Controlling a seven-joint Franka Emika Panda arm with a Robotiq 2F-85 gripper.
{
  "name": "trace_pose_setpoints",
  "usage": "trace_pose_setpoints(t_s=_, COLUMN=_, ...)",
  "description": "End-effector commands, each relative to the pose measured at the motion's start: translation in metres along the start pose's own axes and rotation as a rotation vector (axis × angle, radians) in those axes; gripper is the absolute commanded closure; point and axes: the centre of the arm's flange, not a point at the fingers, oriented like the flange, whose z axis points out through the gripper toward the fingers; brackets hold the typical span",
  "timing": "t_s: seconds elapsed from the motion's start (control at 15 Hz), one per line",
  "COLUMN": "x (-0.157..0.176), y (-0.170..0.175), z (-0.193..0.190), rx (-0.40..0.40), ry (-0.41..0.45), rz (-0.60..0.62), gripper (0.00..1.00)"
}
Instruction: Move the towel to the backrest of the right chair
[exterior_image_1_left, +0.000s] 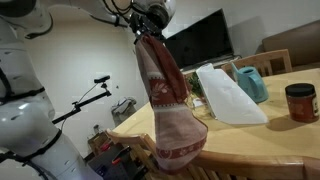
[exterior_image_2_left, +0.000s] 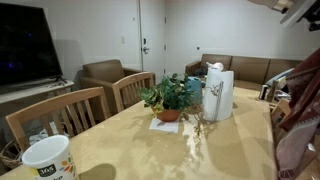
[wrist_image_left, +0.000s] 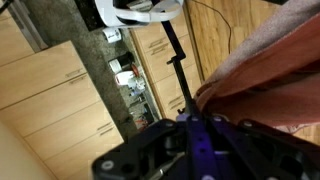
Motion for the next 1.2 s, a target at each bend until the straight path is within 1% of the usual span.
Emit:
trace_pose_setpoints(t_s=0.0, x=0.023, y=-0.002, z=0.005, rx=0.054, ry=-0.142, rz=0.127, gripper=0.99)
trace_pose_setpoints(t_s=0.27, x=0.054, y=0.003, z=0.015, rx=0.074, ry=-0.292, rz=0.264, gripper=0.99)
trace_pose_setpoints(t_s=0.67, x=0.109, y=0.033, z=0.047, rx=0.108, ry=-0.512, rz=0.455, gripper=0.99)
trace_pose_setpoints(t_s=0.87, x=0.131, y=0.044, z=0.064, rx=0.099, ry=-0.572, rz=0.552, gripper=0.99)
trace_pose_setpoints(t_s=1.13, x=0.143, y=0.048, z=0.077, rx=0.086, ry=-0.603, rz=0.668, gripper=0.99)
